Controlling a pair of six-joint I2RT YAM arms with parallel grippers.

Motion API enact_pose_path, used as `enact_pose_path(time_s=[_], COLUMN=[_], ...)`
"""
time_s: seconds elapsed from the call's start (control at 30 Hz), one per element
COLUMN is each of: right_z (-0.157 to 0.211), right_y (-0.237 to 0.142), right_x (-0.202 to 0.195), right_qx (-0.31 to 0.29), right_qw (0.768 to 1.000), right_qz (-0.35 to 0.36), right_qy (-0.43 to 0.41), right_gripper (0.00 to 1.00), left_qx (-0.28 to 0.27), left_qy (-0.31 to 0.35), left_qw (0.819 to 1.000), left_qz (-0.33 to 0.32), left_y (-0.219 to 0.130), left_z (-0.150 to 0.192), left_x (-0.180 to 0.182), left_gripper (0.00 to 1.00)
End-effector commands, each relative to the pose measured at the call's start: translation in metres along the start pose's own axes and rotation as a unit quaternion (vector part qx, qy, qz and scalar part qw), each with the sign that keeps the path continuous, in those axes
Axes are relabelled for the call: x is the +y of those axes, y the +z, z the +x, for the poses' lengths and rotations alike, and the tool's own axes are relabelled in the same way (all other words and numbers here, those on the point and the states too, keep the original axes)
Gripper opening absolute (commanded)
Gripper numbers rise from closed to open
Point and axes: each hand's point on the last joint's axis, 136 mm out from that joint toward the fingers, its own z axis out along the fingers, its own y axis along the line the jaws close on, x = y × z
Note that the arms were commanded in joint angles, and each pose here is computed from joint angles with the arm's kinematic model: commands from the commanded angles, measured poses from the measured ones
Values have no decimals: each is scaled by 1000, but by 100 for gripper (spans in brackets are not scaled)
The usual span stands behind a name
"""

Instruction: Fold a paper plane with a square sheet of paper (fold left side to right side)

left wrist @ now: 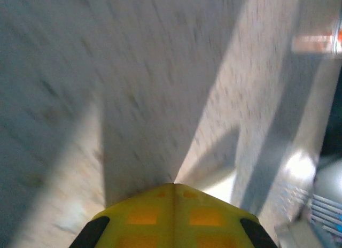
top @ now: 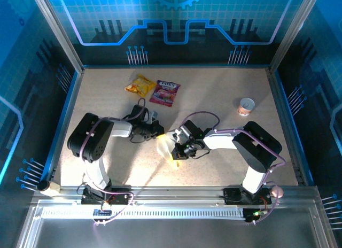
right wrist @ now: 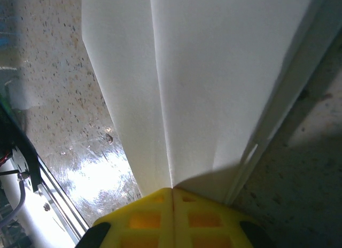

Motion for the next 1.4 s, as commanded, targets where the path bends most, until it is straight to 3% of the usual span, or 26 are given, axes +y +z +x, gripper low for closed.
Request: enact_pose_path(time_s=[0.0, 0.27, 0.43, 0.67, 1.0, 1.37], right_z=[66, 56, 49, 42, 42, 14], right_y=[8, -4, -11, -13, -11, -24], right_x=[-73, -69, -65, -63, -63, -23], right_qx=[93, 64, 51, 46, 48, 6], right_qw=[984, 989, 991, 992, 991, 999], right_qz=[134, 111, 101, 100, 100, 39], right_qy=[70, 75, 69, 67, 69, 30], right_gripper=[0, 0, 0, 0, 0, 0], left_qx=[-34, -68, -70, -12, 30, 47], left_qy=[17, 48, 62, 82, 86, 64], left_qw=[998, 996, 995, 996, 995, 996], left_qz=[-50, -27, 15, 41, 46, -27], left_y=[-4, -44, -66, -40, 4, 24], left_z=[-30, -41, -9, 51, 56, 78], left_x=[22, -14, -40, -56, -63, -8], left_gripper=[3, 2, 3, 3, 2, 0])
